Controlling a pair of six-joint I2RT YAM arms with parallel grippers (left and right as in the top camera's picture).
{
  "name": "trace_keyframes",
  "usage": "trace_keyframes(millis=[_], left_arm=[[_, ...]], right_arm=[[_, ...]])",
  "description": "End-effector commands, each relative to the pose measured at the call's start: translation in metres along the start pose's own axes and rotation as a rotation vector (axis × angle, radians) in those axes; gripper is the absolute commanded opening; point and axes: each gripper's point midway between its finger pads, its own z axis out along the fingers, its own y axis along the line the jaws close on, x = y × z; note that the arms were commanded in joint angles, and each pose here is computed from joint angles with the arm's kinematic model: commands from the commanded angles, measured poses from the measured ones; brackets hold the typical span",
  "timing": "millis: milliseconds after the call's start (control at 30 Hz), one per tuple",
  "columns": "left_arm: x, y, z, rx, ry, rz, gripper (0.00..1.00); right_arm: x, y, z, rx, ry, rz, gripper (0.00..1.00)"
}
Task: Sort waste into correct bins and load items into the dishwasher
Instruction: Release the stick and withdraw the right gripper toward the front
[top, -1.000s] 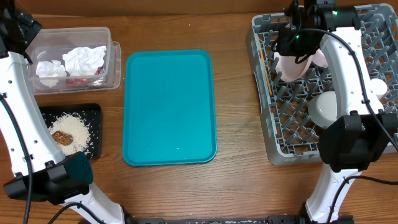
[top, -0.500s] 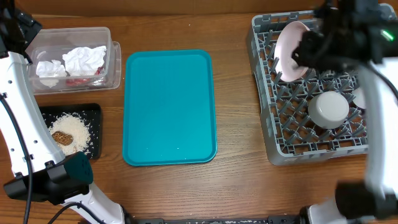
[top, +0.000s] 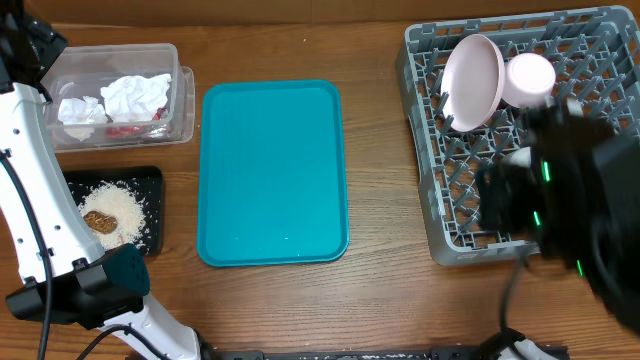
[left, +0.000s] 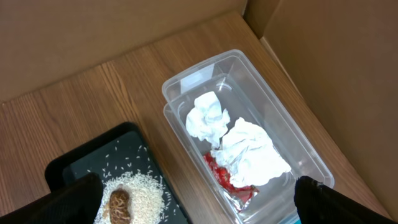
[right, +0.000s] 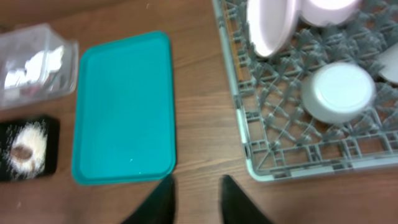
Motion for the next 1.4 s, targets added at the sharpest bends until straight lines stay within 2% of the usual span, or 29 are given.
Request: trace_keyframes(millis=[0,33,233,700,867,1000,1200,1367], left_arm=[[0.002,-0.004,0.002,0.0,0.002,-0.008,1.0],[0.002,-0.004,0.002,0.0,0.002,-0.008,1.0],[0.002,-0.004,0.002,0.0,0.002,-0.008,1.0],[0.002,-0.004,0.002,0.0,0.002,-0.008,1.0],[0.002,-0.004,0.002,0.0,0.002,-0.008,1.0],[0.002,-0.004,0.002,0.0,0.002,-0.008,1.0],[0.002,-0.004,0.002,0.0,0.002,-0.008,1.0],[0.002,-0.004,0.002,0.0,0.002,-0.008,1.0]], right_arm=[[0.02,-0.031,0.0,0.098,-0.057,0.102,0.79],[0.029,-0.035,0.004,0.101,-0.044,0.113,1.0],[0.074,-0.054,0.03,0.157,0.064,0.214,1.0],[0.085,-0.051,0.052,0.227,0.162,0.146,1.0],[0.079,-0.042,0.067,0.203,0.124,0.15,1.0],[0.072,-0.029,0.093,0.112,0.064,0.055,1.0],[0.056,0.003,0.139,-0.213,-0.103,-0.146,1.0],[0.055,-0.006,0.159,-0.377,-0.304,-0.166,1.0]])
